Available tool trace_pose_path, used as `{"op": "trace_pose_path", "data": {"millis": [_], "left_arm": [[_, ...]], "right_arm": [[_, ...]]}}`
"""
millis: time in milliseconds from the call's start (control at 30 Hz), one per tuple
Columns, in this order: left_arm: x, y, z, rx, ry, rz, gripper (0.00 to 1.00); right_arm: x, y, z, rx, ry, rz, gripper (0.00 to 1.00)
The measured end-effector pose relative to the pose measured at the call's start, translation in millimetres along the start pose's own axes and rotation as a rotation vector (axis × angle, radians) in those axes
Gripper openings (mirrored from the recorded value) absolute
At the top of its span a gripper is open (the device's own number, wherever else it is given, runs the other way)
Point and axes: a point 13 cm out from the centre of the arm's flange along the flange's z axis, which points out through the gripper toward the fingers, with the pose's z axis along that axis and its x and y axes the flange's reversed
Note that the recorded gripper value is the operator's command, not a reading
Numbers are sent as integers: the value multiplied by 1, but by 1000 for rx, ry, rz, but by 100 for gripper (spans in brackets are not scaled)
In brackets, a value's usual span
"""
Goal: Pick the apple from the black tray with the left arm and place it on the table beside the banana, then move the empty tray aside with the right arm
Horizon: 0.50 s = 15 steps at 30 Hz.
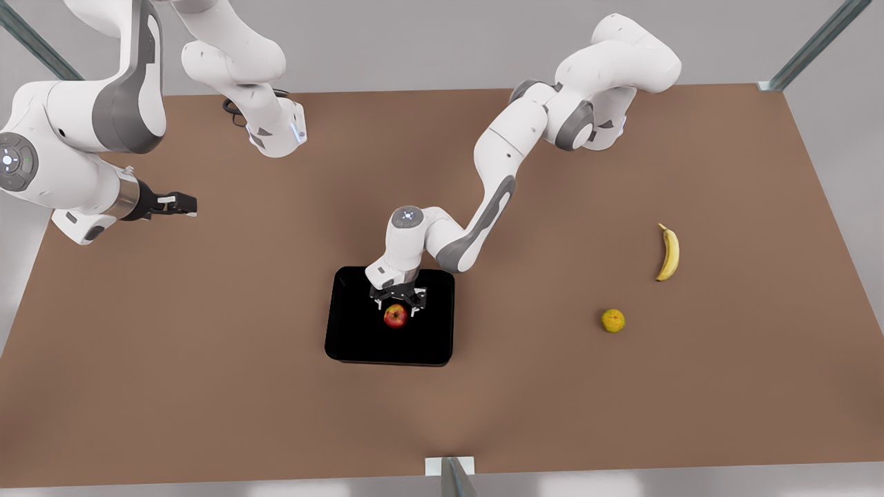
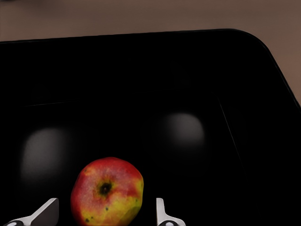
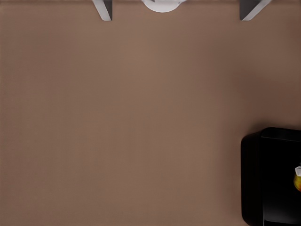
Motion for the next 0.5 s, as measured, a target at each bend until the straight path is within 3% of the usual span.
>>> {"op": "trace_pose_path", "data": {"millis": [500], "left_arm": [[5,-2,10,10,-11,1,100]], "right_arm": [[0,-2,0,-1,0,5,100]]}}
